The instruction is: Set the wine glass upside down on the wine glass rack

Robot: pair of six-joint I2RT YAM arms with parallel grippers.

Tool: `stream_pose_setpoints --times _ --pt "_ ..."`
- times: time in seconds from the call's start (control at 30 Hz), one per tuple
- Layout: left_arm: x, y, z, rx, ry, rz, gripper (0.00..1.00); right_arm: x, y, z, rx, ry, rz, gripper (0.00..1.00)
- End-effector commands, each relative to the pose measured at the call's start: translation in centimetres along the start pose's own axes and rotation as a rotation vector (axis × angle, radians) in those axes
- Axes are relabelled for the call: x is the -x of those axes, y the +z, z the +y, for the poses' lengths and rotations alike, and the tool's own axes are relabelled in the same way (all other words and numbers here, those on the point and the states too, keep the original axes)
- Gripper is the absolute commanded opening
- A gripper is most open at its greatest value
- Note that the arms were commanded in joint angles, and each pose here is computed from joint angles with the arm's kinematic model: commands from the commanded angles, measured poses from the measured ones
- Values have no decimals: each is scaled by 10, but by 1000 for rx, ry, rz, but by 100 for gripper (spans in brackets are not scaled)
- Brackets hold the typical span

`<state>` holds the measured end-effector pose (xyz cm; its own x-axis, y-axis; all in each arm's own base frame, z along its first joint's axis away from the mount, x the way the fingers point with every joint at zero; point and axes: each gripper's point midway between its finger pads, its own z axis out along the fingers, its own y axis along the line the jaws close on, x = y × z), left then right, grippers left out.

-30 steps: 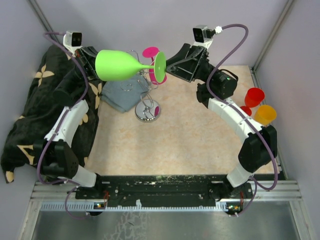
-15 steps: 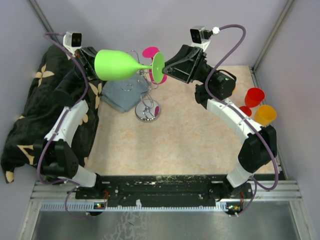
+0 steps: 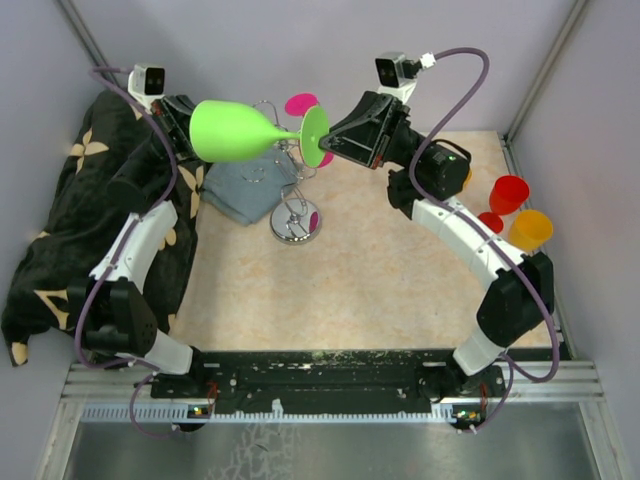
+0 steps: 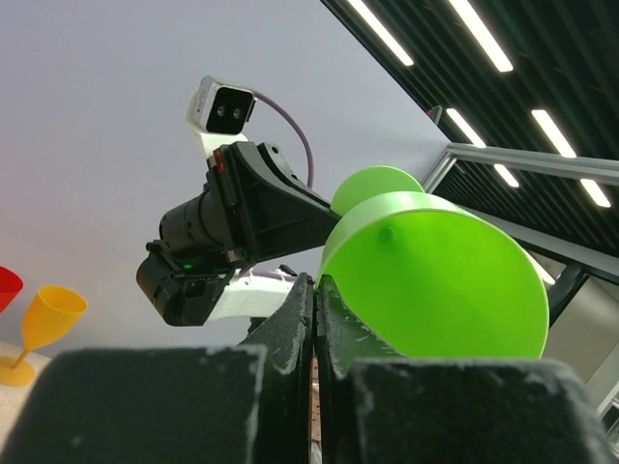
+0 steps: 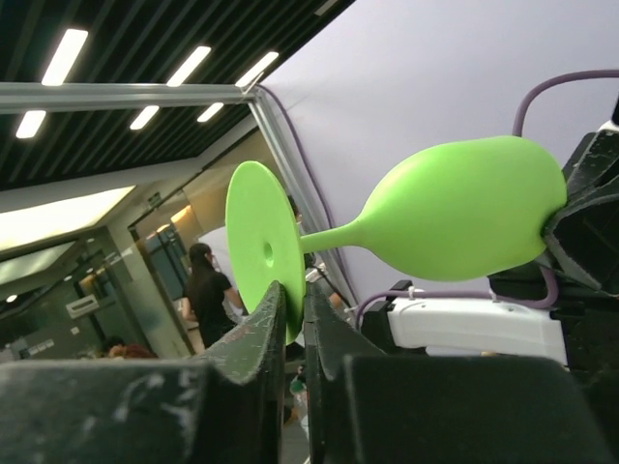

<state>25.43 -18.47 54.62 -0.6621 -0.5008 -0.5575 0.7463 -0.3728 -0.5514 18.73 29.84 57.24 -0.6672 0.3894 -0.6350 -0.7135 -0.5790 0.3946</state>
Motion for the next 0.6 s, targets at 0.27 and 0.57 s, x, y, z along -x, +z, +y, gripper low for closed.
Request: stream_pose_setpoints --times 0.27,0.57 --pt "-15 -6 -19 -87 128 42 38 0 14 49 83 -113 14 0" --pt "-9 -18 -12 -7 176 47 56 7 12 60 70 -171 8 0"
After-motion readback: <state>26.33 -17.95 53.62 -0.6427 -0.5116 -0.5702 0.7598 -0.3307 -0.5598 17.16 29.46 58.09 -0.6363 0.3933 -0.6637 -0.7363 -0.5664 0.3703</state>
